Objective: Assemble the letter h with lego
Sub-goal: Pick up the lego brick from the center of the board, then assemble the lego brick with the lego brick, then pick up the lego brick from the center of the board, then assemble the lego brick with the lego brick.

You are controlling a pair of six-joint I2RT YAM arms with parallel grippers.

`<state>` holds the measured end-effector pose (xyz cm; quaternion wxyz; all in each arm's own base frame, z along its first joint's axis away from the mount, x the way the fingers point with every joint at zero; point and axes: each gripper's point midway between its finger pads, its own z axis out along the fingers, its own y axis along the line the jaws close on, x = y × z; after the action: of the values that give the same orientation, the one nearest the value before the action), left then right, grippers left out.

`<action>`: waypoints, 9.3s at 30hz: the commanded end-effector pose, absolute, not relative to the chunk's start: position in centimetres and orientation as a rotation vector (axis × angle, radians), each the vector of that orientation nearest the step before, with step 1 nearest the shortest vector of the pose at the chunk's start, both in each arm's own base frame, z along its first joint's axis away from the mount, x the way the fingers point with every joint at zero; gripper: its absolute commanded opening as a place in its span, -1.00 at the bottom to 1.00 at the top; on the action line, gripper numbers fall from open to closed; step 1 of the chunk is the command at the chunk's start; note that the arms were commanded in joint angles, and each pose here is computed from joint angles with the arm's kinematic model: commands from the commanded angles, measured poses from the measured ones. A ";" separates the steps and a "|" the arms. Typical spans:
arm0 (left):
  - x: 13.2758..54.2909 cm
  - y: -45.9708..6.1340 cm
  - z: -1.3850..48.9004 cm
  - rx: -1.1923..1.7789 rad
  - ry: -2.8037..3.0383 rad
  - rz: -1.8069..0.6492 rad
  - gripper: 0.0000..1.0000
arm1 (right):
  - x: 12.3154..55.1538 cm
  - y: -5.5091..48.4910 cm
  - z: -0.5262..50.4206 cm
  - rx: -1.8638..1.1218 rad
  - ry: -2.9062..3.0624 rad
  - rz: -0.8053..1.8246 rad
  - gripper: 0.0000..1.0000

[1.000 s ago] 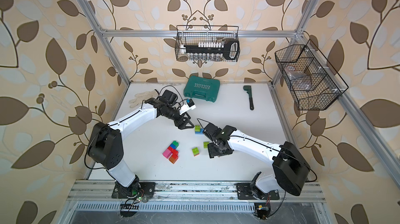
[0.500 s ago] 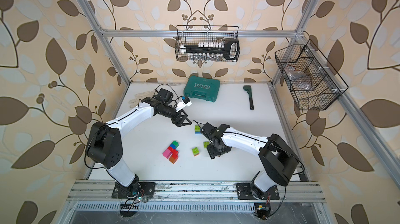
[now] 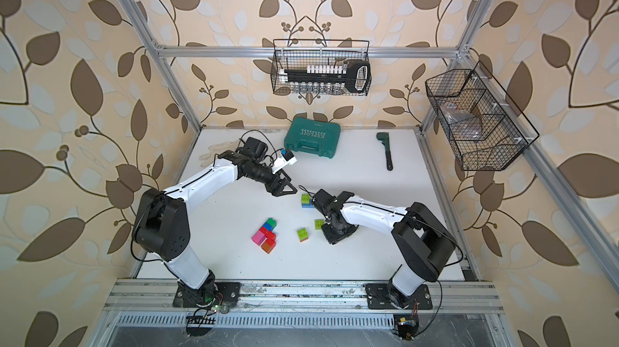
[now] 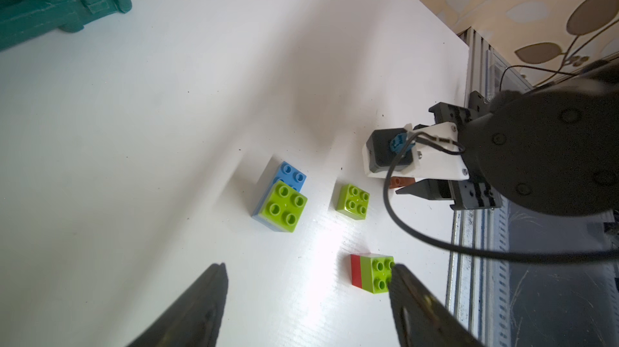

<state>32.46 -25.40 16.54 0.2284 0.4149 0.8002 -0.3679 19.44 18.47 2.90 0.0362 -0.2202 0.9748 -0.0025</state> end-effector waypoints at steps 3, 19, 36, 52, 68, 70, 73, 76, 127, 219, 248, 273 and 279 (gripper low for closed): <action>32.3 -26.2 19.2 1.017 2.249 -1.160 0.56 | 20.9 19.7 5.5 -0.688 2.777 0.008 -0.43; 24.5 -31.3 21.0 0.961 2.486 -1.423 0.61 | 24.5 23.2 17.4 -0.684 1.876 0.255 -0.48; 24.6 -33.4 19.0 0.891 2.650 -1.364 0.29 | 23.7 26.3 19.8 -0.774 1.756 0.311 -0.45; 21.6 -35.0 19.5 1.172 2.577 -1.313 -0.55 | 24.0 24.6 19.6 -0.691 1.777 0.244 -0.45; 25.6 -35.3 14.4 1.455 2.390 -0.930 -0.65 | 21.0 17.8 12.4 -0.250 2.165 0.628 0.51; 25.0 -35.3 13.5 1.553 2.326 -0.912 -0.64 | 21.7 15.7 11.5 -0.080 2.231 0.664 0.57; 24.0 -35.4 11.8 1.701 2.232 -0.773 -0.64 | 22.5 13.4 10.5 0.111 2.316 0.735 0.58; 23.4 -35.9 10.0 1.796 2.154 -0.648 -0.63 | 23.2 11.8 9.6 0.264 2.380 0.800 0.61; 23.6 -35.2 0.4 1.986 2.460 -0.329 -0.56 | 23.2 10.2 9.4 0.299 2.514 0.728 0.85; 34.3 -8.4 13.5 0.571 2.488 -0.624 0.98 | 31.7 27.1 7.4 -1.400 2.368 0.299 0.77; 34.3 -5.2 9.7 0.419 2.530 -0.596 0.97 | 32.5 28.7 9.7 -1.178 2.471 0.315 -0.47; 35.3 -3.0 7.9 0.278 2.582 -0.439 0.98 | 25.4 21.8 8.3 -0.103 2.737 0.016 -0.46; 35.2 -3.1 7.9 0.279 2.579 -0.448 0.98 | 25.8 22.1 7.4 -0.127 2.748 -0.010 -0.46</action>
<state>35.03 -3.21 7.52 0.2432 0.1044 0.9497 -0.1674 25.62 21.84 8.22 0.1965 -0.0460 0.9794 0.0040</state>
